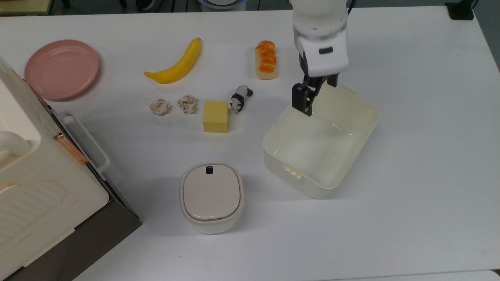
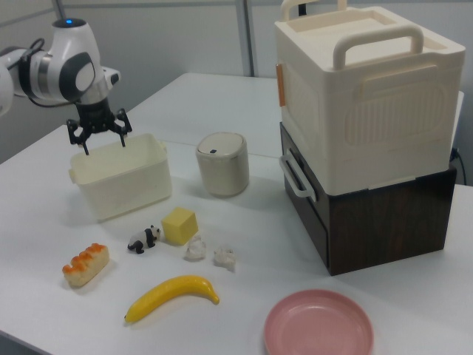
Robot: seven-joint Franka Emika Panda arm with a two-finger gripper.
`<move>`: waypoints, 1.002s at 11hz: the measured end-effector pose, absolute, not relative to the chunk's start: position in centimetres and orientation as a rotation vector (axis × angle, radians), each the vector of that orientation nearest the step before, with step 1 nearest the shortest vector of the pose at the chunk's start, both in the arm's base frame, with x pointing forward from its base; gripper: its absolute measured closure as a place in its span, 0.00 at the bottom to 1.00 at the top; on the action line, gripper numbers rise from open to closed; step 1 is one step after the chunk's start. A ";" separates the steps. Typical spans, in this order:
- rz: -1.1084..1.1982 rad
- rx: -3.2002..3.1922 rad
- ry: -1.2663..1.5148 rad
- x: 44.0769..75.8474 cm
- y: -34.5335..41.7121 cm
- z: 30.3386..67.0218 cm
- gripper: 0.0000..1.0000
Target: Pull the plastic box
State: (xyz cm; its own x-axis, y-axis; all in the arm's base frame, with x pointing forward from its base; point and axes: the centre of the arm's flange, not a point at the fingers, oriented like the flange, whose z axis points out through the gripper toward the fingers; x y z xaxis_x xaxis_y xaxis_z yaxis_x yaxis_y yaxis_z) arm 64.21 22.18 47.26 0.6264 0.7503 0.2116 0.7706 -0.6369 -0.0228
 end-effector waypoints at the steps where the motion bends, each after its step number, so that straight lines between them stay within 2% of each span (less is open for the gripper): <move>1: -0.244 -2.736 -1.296 64.5 22.3 45.8 0.00; 3: -0.195 -2.750 -1.359 65.0 22.0 43.6 0.00; 8: -0.168 -2.716 -1.576 65.3 21.5 42.7 0.00; 11: -0.133 -2.714 -1.595 65.6 21.3 41.2 0.00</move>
